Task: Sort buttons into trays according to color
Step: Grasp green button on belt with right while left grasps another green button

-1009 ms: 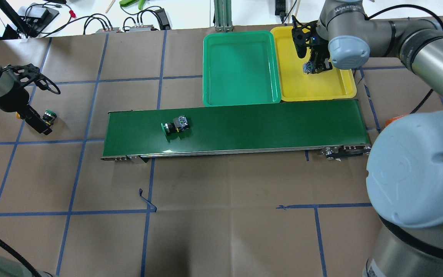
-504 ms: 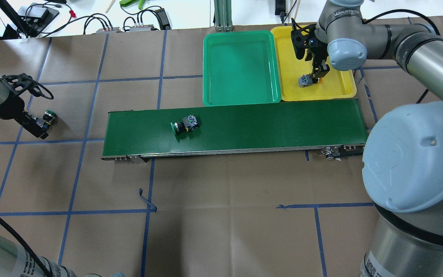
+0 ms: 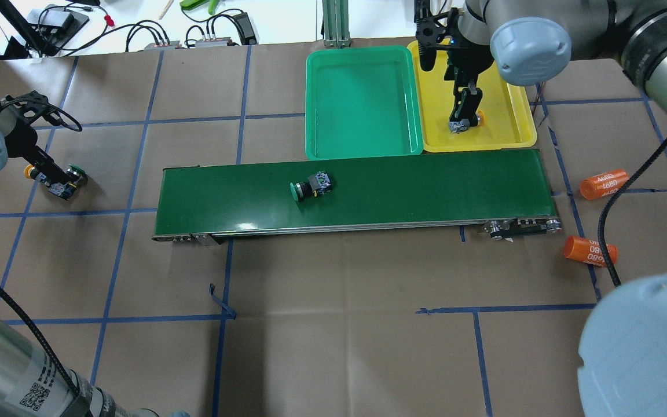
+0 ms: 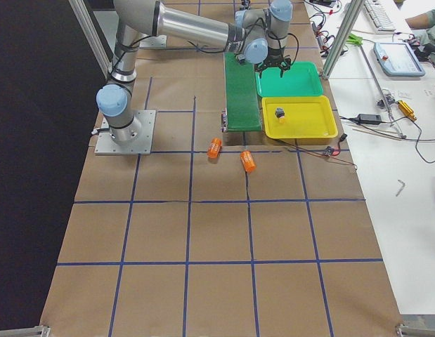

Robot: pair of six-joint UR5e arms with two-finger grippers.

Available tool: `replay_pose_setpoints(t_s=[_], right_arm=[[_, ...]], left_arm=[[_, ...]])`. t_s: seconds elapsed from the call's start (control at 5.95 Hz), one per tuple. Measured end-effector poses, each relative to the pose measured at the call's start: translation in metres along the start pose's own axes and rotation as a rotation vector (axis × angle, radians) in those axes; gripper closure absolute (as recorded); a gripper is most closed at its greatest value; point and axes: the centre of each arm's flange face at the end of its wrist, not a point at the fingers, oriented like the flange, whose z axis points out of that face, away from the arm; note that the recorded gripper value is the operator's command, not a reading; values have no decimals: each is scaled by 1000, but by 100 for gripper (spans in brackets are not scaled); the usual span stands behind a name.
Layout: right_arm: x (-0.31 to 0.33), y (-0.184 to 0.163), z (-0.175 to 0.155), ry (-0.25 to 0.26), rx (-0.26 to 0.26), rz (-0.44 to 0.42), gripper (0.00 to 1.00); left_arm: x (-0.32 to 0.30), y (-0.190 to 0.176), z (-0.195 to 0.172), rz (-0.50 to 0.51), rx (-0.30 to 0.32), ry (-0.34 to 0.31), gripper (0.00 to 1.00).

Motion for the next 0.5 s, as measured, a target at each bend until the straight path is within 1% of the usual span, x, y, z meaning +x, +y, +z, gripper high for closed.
replay_pose_setpoints(t_s=[0.17, 0.34, 0.5], right_arm=[[-22, -30, -6, -7, 3, 22, 0], [-37, -59, -7, -10, 8, 58, 0], [-53, -91, -2, -19, 13, 97, 0]], left_arm=[[-1, -5, 10, 8, -9, 20, 3], [-1, -7, 27, 13, -20, 47, 11], [-1, -8, 41, 17, -28, 69, 70]])
